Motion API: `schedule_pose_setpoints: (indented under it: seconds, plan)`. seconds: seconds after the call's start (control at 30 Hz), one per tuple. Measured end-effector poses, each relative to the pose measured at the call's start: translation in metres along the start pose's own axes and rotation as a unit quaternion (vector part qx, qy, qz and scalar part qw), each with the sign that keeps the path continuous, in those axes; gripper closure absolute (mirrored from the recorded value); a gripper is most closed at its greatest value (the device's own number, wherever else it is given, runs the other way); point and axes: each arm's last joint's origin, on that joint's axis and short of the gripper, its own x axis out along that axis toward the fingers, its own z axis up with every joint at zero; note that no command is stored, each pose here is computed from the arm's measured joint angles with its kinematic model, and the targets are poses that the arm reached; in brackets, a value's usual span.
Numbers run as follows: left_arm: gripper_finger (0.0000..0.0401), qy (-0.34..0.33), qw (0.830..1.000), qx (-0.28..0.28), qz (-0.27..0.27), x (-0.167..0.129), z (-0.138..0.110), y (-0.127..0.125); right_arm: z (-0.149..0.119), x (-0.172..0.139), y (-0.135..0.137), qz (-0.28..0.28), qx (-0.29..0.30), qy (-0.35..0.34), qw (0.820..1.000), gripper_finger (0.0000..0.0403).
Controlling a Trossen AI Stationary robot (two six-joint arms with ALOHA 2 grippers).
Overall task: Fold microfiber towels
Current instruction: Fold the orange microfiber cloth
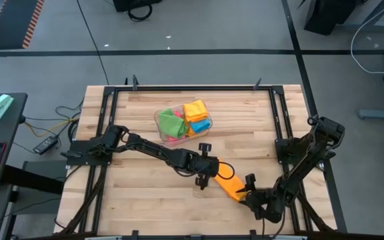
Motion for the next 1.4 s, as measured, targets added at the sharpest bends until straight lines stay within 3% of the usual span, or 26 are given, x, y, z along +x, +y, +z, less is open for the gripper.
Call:
schedule_pose_setpoints:
  seconds: [0.3,0.67,1.03,1.2,1.4]
  plan:
    - [0.0371,0.003,1.0,0.001,-0.001,0.0,-0.001,0.0,-0.009,0.005,0.001,-0.012,-0.027,0.02,0.999,0.0198]
    - [0.039,0.007,1.0,0.0,-0.001,0.0,-0.001,-0.001,-0.005,-0.006,0.004,0.006,-0.041,0.006,0.999,0.0199]
    - [0.0379,0.007,1.0,-0.001,-0.001,0.0,-0.001,-0.001,-0.011,0.002,-0.008,-0.017,-0.077,0.047,0.996,0.0201]
    - [0.039,0.01,1.0,0.001,-0.002,0.0,-0.002,-0.002,-0.012,0.005,-0.011,0.0,-0.082,0.059,0.995,0.0238]
    - [0.038,0.01,1.0,0.002,-0.002,0.0,-0.002,-0.002,-0.012,0.006,-0.012,0.016,-0.091,0.068,0.993,0.0319]
